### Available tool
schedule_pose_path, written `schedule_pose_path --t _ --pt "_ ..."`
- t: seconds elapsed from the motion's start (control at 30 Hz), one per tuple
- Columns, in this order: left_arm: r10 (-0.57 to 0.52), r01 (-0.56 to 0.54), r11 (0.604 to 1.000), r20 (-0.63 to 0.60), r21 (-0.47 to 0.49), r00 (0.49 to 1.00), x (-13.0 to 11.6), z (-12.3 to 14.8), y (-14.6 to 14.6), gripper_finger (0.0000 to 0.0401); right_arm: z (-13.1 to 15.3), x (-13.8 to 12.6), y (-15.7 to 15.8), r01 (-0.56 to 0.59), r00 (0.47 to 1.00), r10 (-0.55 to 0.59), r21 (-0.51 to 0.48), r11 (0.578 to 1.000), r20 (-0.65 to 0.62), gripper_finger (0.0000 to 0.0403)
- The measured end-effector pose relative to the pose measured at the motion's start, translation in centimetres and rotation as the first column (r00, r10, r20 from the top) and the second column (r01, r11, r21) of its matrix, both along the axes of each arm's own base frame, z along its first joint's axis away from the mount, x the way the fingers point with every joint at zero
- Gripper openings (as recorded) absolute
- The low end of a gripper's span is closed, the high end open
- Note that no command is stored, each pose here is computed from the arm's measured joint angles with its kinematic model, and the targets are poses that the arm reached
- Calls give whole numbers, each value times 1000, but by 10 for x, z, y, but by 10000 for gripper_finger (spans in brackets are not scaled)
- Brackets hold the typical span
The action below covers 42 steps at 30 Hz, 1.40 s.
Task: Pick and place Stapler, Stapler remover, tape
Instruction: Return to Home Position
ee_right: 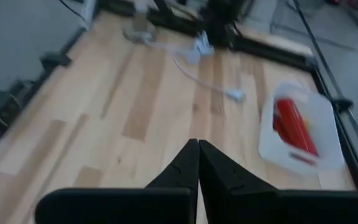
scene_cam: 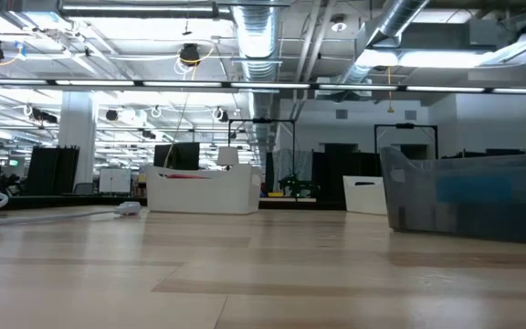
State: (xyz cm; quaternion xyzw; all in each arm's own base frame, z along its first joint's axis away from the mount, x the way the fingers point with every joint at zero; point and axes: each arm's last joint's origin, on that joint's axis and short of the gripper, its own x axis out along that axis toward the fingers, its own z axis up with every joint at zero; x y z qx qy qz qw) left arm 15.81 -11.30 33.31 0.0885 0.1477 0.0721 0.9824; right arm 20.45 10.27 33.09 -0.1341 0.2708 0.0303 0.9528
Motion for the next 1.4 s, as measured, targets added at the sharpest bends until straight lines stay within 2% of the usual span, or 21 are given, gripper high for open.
schedule_pose_path --t 0.1,0.2,0.33,0.43,0.6,0.73,0.87,1.03,1.2,1.4 --pt "-10 10 999 -10 44 1000 0 -1 0 2 8 0 -12 -54 997 53 18 998 54 0" --pt "28 -28 997 2 74 1000 -3 2 4 2 14 -2 -25 -84 991 81 28 996 104 0" --pt "83 -84 992 23 89 996 -12 0 13 2 9 -10 -40 -53 993 49 40 998 107 0" --pt "73 -76 996 39 54 997 -24 -7 20 2 2 -20 -46 -44 992 38 46 998 121 0" --pt "114 -113 993 93 -14 989 -48 -27 37 2 -6 -41 -54 -42 976 25 73 996 215 0" --pt "110 -102 993 135 -62 985 -62 -40 48 2 -10 -60 -60 -47 963 21 90 995 267 0" --pt "114 -98 990 168 -98 979 -71 -48 57 2 -7 -78 -66 -91 949 60 86 992 311 0" --pt "117 -96 988 184 -119 976 -73 -55 60 2 3 -104 -72 -181 906 142 62 981 398 0" --pt "116 -96 989 181 -115 977 -71 -58 57 2 6 -128 -83 -155 888 104 78 985 449 0" --pt "117 -95 988 187 -123 975 -69 -57 55 2 5 -142 -89 -150 879 89 96 984 468 0"
